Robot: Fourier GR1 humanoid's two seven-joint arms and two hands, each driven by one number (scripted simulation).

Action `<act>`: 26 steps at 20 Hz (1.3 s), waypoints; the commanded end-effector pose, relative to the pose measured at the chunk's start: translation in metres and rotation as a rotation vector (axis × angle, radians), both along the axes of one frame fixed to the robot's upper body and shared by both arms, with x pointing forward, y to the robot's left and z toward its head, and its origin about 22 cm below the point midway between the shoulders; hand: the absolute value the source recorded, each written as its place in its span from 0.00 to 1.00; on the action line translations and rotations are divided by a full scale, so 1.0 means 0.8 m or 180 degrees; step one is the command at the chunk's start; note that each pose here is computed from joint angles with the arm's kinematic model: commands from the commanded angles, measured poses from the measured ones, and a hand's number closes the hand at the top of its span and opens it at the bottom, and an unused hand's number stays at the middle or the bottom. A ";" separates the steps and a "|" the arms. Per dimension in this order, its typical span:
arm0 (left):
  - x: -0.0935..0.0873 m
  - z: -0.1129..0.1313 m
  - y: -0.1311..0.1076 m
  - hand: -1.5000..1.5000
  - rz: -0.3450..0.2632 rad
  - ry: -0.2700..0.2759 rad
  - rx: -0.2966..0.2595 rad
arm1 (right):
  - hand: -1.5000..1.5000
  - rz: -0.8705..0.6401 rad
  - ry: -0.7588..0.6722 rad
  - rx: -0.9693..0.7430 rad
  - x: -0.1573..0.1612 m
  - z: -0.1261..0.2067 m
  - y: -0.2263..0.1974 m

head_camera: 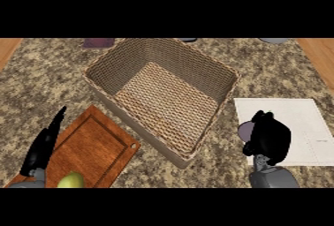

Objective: Pick the eggplant from the placemat and place it in the basket

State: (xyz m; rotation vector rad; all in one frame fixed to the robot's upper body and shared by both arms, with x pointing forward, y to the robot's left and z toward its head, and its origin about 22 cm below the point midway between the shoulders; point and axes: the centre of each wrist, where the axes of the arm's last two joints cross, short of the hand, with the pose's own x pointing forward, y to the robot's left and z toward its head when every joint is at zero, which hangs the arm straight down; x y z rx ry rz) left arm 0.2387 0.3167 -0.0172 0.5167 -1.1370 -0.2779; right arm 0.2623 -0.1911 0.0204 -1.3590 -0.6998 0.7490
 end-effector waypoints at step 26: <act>0.004 0.004 -0.011 0.50 -0.0134 0.0060 0.0015 | 1.00 -0.0167 -0.2096 -0.0023 -0.171 0.191 0.143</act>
